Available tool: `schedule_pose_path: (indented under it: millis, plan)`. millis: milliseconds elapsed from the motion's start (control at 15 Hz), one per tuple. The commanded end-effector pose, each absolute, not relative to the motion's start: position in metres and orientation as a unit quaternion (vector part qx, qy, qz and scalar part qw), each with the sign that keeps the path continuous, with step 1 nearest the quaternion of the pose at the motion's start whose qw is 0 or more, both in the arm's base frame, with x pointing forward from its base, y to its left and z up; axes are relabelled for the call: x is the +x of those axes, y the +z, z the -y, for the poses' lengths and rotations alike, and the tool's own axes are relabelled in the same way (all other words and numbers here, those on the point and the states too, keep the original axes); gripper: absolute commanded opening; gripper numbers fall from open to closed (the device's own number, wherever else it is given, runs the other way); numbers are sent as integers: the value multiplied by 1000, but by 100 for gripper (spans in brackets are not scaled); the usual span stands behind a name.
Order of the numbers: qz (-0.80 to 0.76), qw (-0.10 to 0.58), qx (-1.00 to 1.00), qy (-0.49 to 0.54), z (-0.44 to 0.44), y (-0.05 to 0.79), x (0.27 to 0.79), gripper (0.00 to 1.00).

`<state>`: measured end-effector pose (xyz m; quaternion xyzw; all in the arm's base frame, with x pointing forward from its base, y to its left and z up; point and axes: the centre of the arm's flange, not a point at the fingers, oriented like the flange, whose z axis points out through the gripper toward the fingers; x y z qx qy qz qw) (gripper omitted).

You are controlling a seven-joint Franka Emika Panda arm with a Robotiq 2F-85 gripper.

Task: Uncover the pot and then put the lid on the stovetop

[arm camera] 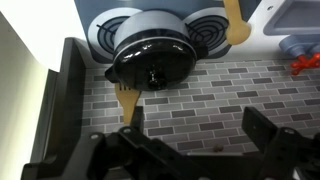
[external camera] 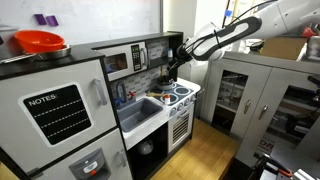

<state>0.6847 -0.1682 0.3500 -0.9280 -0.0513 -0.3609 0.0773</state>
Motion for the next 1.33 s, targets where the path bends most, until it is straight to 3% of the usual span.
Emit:
schedule_pose_path:
  millis: [0,467,933,1267]
  plan:
    - [63,85,-931,-349,170,349,705,100]
    - [36,75,-945,-318,158,334,720,100]
    - [69,-20,-963,-261,131,319,741,100]
    - [72,-31,-959,-271,122,309,743,100]
